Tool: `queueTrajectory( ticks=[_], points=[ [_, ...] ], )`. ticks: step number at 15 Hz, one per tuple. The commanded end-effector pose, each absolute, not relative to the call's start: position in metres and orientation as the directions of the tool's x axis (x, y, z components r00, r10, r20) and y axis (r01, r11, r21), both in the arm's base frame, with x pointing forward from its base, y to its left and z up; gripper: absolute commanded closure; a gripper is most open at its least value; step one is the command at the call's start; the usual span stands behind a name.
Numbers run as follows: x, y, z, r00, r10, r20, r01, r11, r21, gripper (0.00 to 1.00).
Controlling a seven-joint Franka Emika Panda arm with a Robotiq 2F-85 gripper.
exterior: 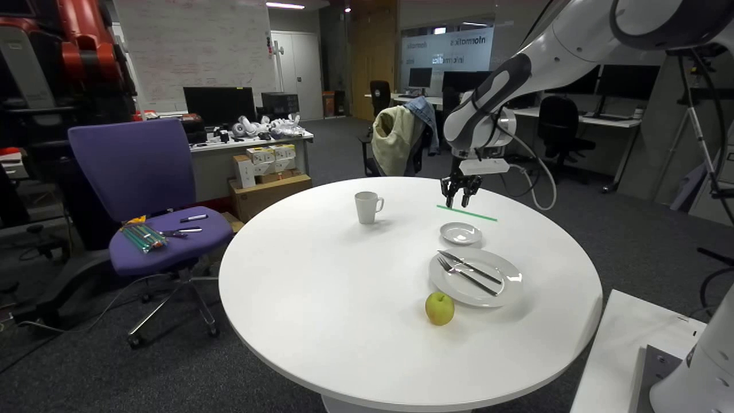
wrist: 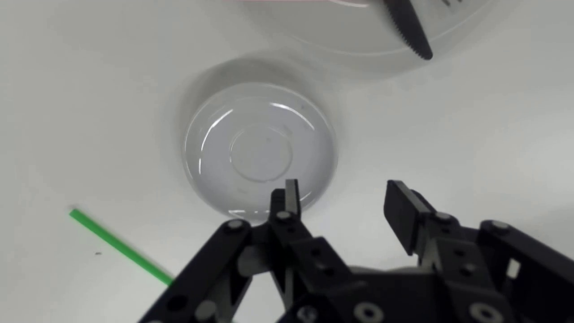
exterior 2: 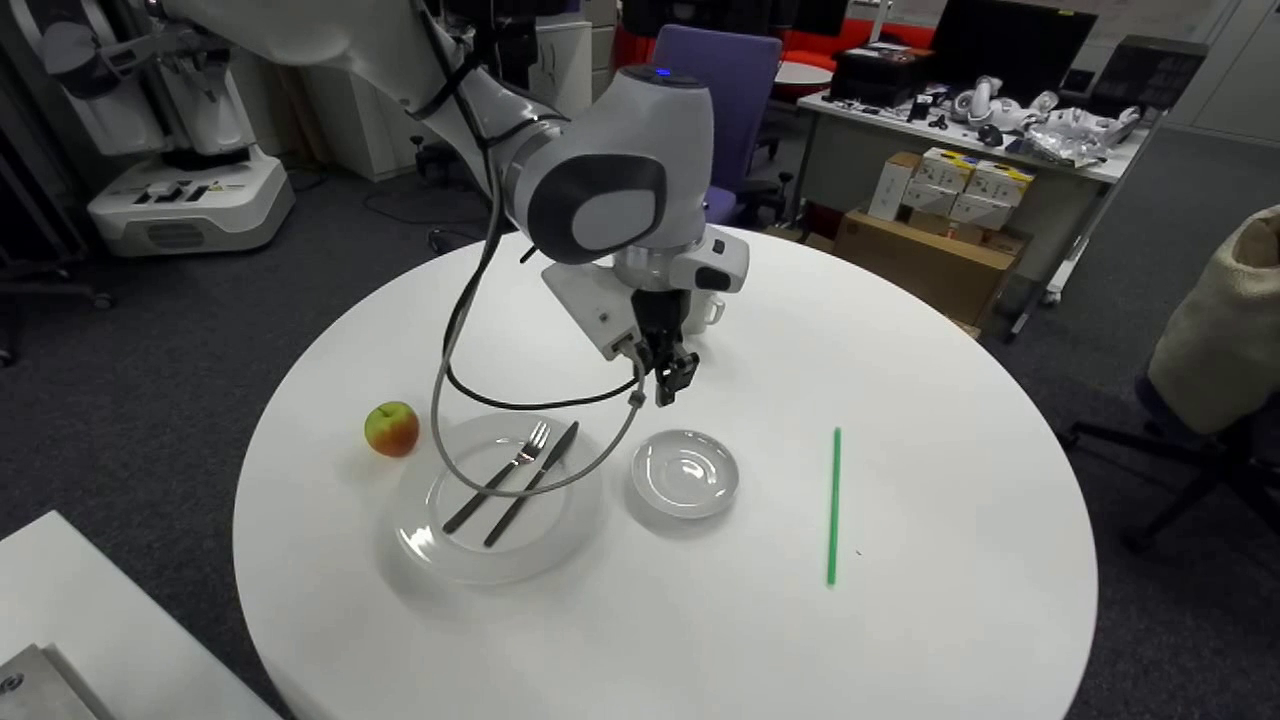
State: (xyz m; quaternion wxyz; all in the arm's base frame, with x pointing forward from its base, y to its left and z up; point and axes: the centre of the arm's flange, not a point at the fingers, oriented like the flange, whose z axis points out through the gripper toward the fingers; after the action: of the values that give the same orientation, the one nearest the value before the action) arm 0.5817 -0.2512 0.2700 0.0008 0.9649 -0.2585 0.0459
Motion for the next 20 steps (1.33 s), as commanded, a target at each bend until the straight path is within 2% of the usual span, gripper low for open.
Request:
queueTrajectory(
  ticks=[1,3,4,9,14,20],
  points=[
    [0.595,-0.264,0.281,0.872,-0.425,0.244,-0.441,-0.898,0.010,0.12],
    [0.614,-0.271,0.290,0.853,-0.396,0.340,-0.424,-0.906,0.010,0.01],
    [0.622,-0.272,0.295,0.844,-0.388,0.371,-0.418,-0.908,0.001,0.00],
    [0.677,-0.261,0.305,0.758,-0.496,0.424,-0.505,-0.857,-0.101,0.00],
    [0.722,-0.244,0.308,0.601,-0.657,0.456,-0.646,-0.735,-0.208,0.00],
    [0.751,-0.214,0.306,0.421,-0.814,0.400,-0.775,-0.552,-0.308,0.00]
  ],
)
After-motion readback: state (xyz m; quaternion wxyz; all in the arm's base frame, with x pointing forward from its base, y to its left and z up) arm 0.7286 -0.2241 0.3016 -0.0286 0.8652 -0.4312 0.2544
